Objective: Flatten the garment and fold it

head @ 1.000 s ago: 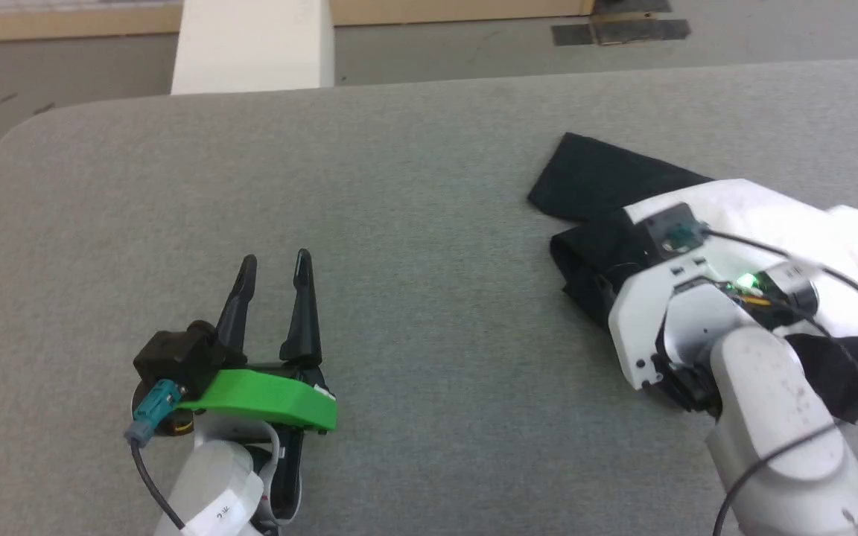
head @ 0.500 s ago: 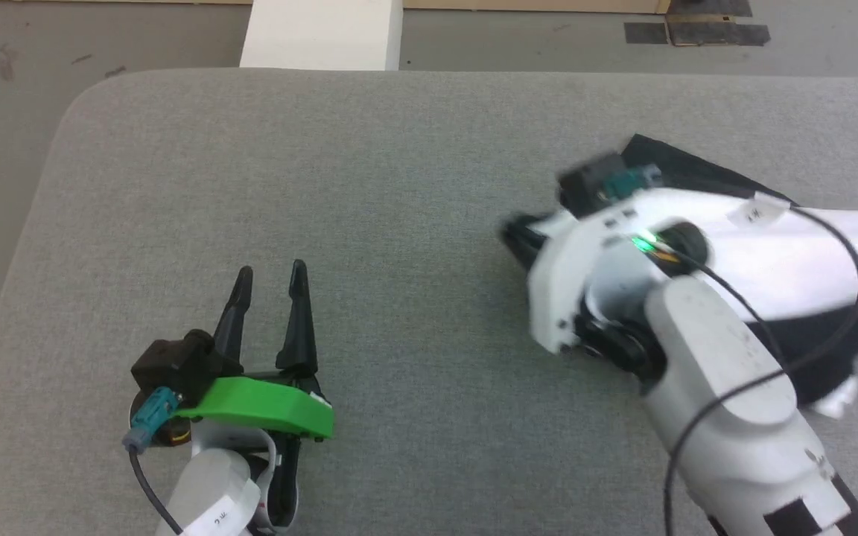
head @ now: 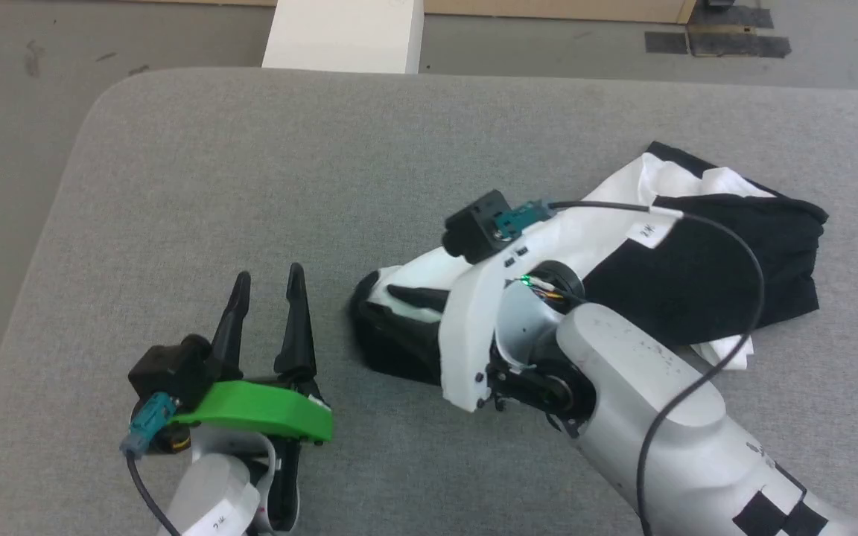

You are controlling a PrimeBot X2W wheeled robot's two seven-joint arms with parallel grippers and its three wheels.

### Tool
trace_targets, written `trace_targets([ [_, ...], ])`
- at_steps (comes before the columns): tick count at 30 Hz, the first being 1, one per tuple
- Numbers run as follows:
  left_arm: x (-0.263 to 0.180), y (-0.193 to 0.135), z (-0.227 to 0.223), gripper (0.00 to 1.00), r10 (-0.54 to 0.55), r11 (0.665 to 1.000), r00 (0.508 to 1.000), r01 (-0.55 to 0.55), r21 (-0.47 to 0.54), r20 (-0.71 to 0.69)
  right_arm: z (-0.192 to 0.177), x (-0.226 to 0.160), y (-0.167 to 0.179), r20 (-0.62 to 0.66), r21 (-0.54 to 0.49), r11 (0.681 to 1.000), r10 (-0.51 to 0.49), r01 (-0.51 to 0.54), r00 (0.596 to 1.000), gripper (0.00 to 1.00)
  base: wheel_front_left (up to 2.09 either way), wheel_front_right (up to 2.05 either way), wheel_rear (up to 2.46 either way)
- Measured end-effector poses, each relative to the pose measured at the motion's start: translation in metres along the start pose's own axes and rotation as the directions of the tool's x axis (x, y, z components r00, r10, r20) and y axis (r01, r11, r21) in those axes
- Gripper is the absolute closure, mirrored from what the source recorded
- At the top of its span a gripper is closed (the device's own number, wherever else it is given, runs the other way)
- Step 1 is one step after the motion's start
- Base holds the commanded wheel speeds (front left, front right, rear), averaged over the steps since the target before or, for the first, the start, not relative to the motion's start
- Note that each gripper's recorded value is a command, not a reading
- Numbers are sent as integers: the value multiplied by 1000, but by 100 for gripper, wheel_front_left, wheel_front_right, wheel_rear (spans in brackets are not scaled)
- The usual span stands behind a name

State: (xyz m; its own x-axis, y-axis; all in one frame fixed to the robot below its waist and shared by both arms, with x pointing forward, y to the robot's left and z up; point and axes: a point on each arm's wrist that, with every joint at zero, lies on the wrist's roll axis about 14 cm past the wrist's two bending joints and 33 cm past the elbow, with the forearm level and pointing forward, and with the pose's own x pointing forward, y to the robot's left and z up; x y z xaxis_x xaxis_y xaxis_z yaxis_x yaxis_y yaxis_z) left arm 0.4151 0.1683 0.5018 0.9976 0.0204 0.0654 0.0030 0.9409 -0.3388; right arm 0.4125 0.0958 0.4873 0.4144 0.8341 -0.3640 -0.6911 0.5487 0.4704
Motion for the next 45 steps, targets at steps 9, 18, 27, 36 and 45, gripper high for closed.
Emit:
trace_targets([
  [9,-6,-5,2,0,-8,1000,1000,8,-3,2,72,-64,-64,418,113,977,-213,182,883,0,0,0,0],
  [18,-15,-15,2,0,-34,999,999,34,-8,-2,41,-207,-160,574,349,782,-614,515,542,0,0,0,0],
  [27,-18,-23,-2,0,-52,999,999,52,-13,-14,-6,-254,-163,493,428,673,-733,603,468,0,0,0,0],
  [36,-24,3,-83,0,48,999,874,-34,37,-483,-6,-248,-160,485,427,689,-721,586,495,0,0,0,0],
  [45,-10,5,-115,20,56,998,726,-70,8,-686,-23,-244,-174,437,449,659,-751,603,496,0,0,0,0],
])
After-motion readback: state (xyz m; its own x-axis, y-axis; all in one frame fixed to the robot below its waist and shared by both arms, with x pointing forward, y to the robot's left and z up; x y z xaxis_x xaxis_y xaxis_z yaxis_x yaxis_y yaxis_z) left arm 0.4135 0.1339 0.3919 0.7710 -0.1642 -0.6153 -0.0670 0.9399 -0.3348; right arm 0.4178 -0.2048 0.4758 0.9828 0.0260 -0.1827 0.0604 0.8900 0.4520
